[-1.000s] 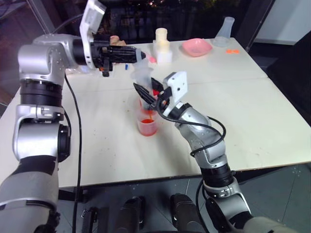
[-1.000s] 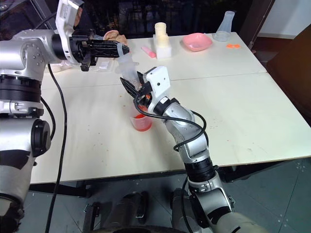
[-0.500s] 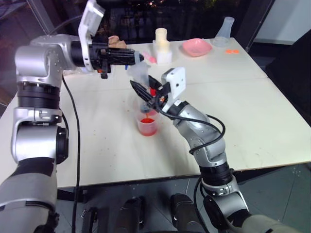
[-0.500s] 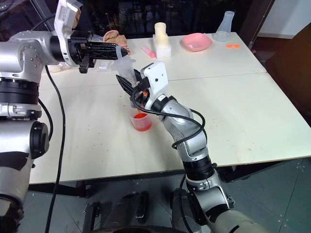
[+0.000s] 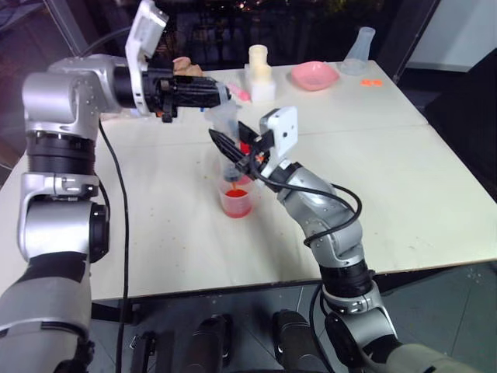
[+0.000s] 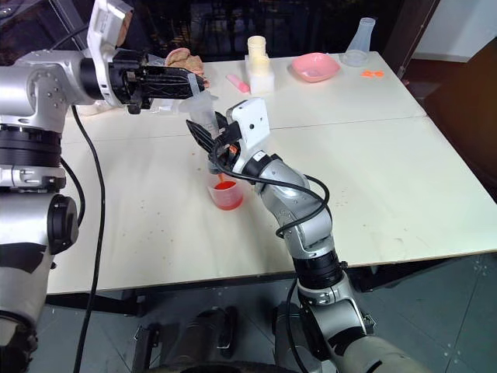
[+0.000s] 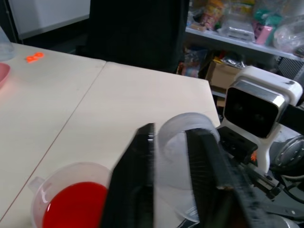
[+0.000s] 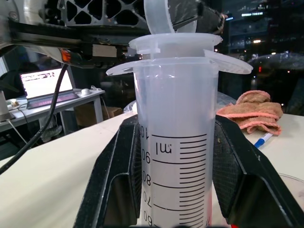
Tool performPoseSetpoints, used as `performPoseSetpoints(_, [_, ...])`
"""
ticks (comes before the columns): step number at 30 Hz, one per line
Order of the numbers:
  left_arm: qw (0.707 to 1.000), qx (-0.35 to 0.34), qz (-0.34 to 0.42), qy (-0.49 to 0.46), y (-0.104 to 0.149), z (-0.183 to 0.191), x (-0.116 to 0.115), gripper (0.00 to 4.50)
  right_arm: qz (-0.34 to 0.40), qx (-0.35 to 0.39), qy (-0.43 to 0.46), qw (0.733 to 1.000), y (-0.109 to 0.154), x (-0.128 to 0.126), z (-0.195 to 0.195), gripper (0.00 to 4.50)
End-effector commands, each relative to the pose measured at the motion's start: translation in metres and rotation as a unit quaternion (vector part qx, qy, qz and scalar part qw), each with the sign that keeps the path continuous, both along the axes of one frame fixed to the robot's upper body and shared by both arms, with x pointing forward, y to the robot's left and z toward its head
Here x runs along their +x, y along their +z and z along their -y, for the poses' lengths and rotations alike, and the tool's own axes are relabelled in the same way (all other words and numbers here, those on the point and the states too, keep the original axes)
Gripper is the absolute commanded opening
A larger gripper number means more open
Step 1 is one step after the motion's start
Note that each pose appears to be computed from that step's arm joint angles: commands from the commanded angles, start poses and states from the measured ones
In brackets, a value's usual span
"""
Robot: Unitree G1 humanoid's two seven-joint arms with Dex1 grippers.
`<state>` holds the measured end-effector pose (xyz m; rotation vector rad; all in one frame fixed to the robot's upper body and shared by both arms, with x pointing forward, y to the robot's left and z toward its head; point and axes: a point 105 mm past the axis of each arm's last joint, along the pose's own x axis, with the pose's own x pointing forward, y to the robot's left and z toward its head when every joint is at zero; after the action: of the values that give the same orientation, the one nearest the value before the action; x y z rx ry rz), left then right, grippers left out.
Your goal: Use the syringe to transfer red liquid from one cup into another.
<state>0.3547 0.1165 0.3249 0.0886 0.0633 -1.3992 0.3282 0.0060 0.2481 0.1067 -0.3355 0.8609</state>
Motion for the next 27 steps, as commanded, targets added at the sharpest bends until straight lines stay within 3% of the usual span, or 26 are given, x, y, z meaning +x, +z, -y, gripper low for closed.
performPoseSetpoints(1, [1.0,0.0,-0.005,-0.024,0.0,0.004,-0.007,2.31,0.068,0.045,0.002,0.997,0.044,-0.015,0.005,1.36])
performPoseSetpoints(3, [1.0,-0.017,-0.01,-0.012,0.003,-0.004,-0.007,2.73,0.066,0.044,0.002,0.997,0.044,-0.015,0.007,1.36])
performPoseSetpoints(14, [0.996,-0.062,-0.021,0.055,0.001,-0.032,-0.006,2.73,0.058,0.043,0.011,0.997,0.045,-0.021,0.017,1.36])
performPoseSetpoints(18, [0.994,-0.05,-0.038,0.086,-0.014,-0.057,-0.014,2.73,0.05,0.051,0.01,0.997,0.056,-0.021,0.022,1.36])
performPoseSetpoints(23, [0.997,-0.026,-0.036,0.064,-0.036,-0.045,-0.03,2.73,-0.006,0.055,-0.057,0.997,0.072,0.004,0.05,1.36])
performPoseSetpoints(27, [0.997,-0.049,-0.028,0.048,-0.042,-0.03,-0.038,2.73,-0.085,-0.001,-0.116,0.99,0.076,0.03,0.078,1.36])
